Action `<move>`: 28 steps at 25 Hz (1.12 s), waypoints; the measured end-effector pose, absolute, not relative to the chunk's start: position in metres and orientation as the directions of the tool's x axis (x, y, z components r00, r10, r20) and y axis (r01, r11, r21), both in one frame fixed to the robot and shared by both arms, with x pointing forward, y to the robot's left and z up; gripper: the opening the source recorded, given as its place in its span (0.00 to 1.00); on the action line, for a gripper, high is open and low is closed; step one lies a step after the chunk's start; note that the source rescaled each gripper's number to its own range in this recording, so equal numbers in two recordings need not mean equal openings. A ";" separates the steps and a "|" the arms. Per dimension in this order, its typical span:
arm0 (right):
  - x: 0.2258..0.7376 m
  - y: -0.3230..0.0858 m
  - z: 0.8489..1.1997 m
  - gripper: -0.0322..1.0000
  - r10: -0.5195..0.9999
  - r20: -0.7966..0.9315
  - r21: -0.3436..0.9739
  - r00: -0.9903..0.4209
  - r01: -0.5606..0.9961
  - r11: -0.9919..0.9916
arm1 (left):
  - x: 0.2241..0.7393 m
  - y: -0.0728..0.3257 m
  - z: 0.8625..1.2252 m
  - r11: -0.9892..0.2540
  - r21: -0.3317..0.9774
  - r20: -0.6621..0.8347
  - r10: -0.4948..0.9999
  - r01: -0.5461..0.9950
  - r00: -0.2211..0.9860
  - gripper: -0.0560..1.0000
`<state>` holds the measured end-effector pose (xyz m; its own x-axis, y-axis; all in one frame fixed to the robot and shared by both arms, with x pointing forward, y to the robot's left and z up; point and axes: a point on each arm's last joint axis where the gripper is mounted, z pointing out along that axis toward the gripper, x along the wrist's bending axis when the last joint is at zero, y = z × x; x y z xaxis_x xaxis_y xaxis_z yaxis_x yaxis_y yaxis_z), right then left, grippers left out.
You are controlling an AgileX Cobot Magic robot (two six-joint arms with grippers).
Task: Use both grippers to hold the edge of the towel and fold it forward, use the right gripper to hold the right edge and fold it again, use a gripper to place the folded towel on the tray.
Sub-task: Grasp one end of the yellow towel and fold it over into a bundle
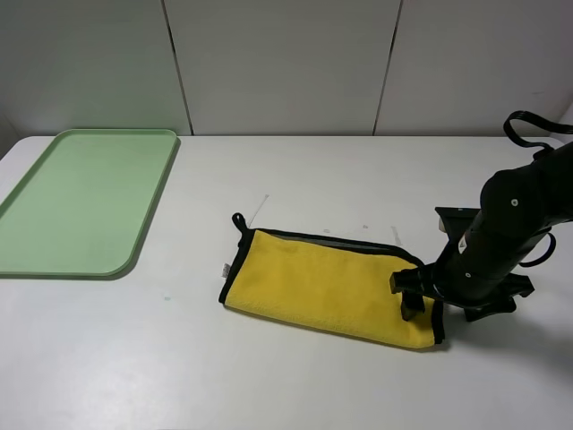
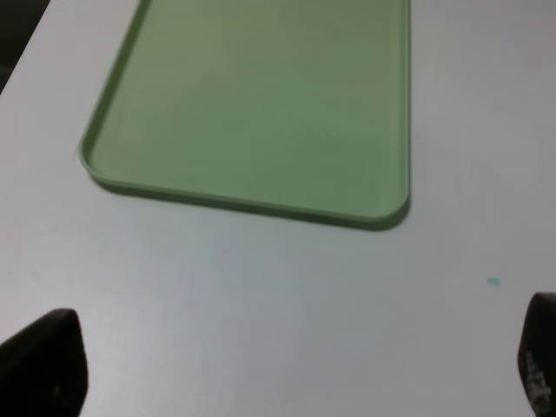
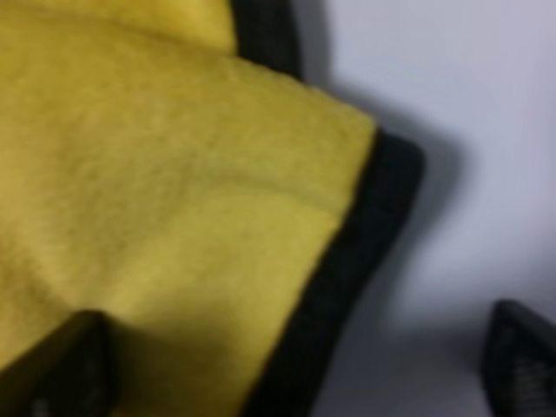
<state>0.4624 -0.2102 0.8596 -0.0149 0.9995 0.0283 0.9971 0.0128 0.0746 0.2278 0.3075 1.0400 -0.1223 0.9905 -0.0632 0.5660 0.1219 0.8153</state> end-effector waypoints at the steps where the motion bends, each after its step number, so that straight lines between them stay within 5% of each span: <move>1: 0.463 -0.209 0.860 0.76 0.999 0.030 0.081 -0.021 0.997 0.018 | 0.228 0.307 1.040 0.122 0.815 -0.063 0.990 0.566 -0.122 1.00; 9: 0.465 -0.204 0.859 0.08 0.998 0.066 0.114 -0.009 0.994 0.002 | 0.228 0.307 1.040 0.122 0.815 -0.063 0.990 0.566 -0.122 1.00; 21: 0.467 -0.204 0.873 0.07 0.997 0.043 0.101 -0.066 0.993 0.062 | 0.228 0.308 1.040 0.122 0.815 -0.063 0.990 0.566 -0.123 1.00; 28: 0.506 -0.199 0.925 0.07 0.978 -0.078 0.093 -0.193 0.975 0.200 | 0.228 0.308 1.040 0.122 0.815 -0.063 0.990 0.566 -0.123 1.00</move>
